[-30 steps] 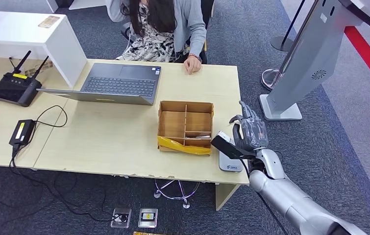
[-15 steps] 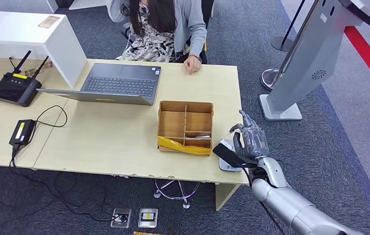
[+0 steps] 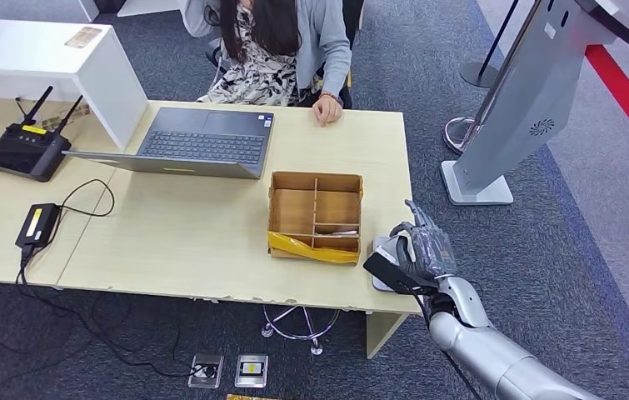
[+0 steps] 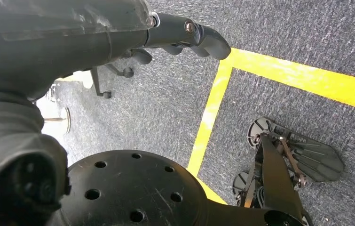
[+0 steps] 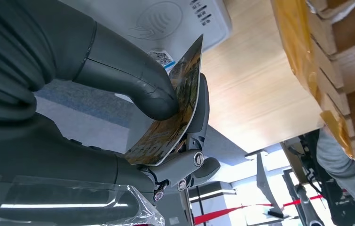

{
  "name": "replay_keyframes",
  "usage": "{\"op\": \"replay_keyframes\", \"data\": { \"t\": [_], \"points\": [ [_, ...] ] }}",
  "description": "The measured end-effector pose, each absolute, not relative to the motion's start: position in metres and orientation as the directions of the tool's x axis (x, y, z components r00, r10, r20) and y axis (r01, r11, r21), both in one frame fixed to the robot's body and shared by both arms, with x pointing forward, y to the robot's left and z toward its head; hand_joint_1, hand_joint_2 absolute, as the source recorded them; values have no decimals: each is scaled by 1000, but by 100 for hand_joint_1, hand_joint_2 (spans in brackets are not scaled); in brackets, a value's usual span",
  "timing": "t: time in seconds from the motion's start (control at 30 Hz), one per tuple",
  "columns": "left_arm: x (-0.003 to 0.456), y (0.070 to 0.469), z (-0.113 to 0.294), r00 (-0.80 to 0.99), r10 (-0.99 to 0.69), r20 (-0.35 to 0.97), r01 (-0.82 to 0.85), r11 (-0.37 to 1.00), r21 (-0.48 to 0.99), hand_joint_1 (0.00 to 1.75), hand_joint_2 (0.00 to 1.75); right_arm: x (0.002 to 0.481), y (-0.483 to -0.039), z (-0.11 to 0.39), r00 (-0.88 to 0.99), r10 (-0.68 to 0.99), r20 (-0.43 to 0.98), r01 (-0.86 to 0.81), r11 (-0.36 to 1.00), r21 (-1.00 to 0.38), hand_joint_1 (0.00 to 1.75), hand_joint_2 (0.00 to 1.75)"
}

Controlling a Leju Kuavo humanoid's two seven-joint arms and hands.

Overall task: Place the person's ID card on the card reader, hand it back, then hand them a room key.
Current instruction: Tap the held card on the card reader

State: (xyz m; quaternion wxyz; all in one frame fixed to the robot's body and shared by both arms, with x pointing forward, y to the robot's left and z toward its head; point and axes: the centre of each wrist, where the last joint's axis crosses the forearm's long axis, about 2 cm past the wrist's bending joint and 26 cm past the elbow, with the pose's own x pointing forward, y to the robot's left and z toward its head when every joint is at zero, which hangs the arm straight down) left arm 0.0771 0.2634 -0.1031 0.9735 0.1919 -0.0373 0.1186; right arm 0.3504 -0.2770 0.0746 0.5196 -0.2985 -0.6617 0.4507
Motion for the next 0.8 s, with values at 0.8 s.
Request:
{"op": "replay_keyframes", "data": {
  "t": [0.8],
  "points": [
    [77,256,-102,969,220,115,-247,897,366,0,0,344,-305,52,-166,903,395,-136,376,-917,175,175]
  ]
}}
